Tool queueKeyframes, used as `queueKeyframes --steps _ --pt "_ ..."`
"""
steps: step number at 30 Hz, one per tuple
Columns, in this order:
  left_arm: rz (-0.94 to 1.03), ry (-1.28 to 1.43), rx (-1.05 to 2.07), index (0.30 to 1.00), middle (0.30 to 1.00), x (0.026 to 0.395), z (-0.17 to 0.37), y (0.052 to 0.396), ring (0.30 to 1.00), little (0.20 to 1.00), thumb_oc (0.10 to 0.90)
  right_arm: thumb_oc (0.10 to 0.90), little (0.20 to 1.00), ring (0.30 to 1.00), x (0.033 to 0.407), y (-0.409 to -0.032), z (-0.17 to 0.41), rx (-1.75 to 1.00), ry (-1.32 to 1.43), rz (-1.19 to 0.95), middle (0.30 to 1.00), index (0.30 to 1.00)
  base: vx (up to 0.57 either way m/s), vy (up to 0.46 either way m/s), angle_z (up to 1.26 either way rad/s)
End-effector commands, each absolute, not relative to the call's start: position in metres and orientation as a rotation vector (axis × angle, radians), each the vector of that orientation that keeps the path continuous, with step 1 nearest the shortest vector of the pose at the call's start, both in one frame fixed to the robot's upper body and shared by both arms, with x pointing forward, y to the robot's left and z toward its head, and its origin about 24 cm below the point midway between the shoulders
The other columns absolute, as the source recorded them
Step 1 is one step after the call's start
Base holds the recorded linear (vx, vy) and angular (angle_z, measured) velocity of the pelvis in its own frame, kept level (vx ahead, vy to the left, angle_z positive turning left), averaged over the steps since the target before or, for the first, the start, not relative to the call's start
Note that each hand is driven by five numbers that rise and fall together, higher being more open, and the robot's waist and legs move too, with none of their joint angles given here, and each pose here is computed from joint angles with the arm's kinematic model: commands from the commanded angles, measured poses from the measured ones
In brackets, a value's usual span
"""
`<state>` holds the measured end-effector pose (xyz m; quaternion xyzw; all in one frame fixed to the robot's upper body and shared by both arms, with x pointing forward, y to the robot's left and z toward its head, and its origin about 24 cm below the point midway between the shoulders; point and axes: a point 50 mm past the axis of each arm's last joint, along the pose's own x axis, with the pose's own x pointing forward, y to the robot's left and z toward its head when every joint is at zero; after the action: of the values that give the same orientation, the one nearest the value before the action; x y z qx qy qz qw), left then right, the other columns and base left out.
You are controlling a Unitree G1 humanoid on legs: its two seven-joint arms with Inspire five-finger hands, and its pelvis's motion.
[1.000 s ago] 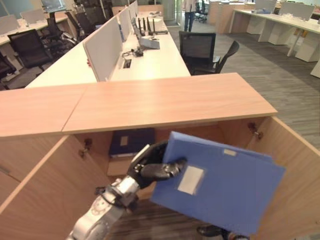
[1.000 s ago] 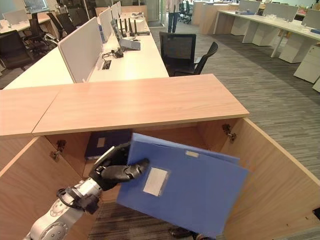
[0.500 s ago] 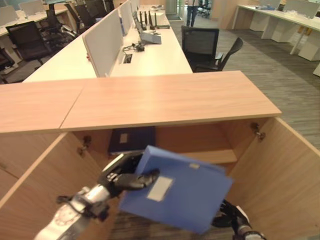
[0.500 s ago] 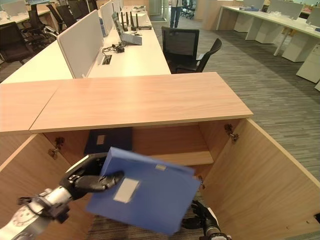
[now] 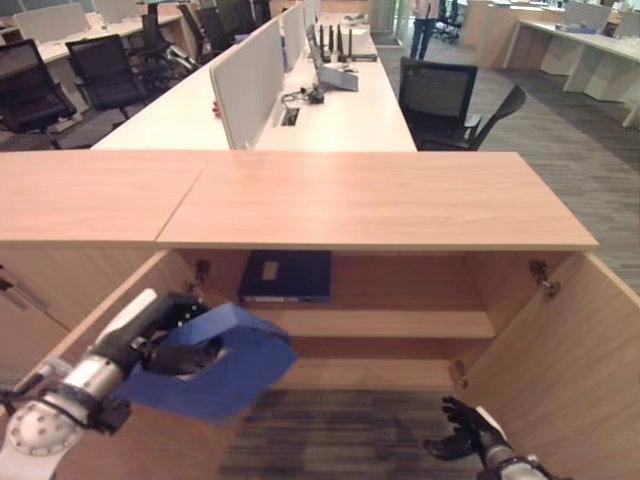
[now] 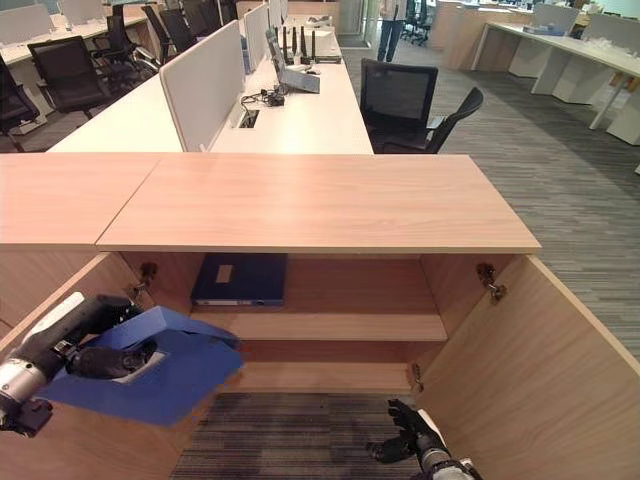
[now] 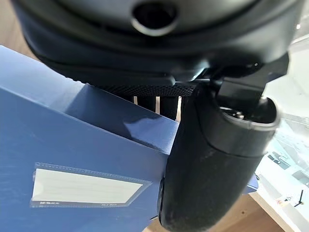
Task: Put the empty folder in the office cabinet
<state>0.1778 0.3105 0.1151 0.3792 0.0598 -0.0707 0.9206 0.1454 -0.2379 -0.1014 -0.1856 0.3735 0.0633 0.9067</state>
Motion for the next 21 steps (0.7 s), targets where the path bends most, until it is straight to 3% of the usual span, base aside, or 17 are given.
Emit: queueKeyframes --steps 1,10,21 --pt "-0.142 -0.263 0.823 0.3 0.3 0.201 0.164 0.281 0.3 0.3 0.4 0.8 0.9 0.9 0.211 -0.222 -0.051 -0.558 0.466 0.278 0.9 0.9 0.0 0.0 0.0" --pt "-0.351 -0.255 0.619 0.3 0.3 0.217 0.128 0.225 0.3 0.3 0.4 0.8 0.9 0.9 0.241 -0.164 -0.01 -0.474 0.192 0.394 0.9 0.9 0.0 0.002 0.0" --pt "-0.413 -0.184 0.53 0.3 0.3 0.211 0.107 0.211 0.3 0.3 0.4 0.8 0.9 0.9 0.24 -0.136 0.026 -0.397 -0.015 0.411 0.9 0.9 0.0 0.003 -0.02"
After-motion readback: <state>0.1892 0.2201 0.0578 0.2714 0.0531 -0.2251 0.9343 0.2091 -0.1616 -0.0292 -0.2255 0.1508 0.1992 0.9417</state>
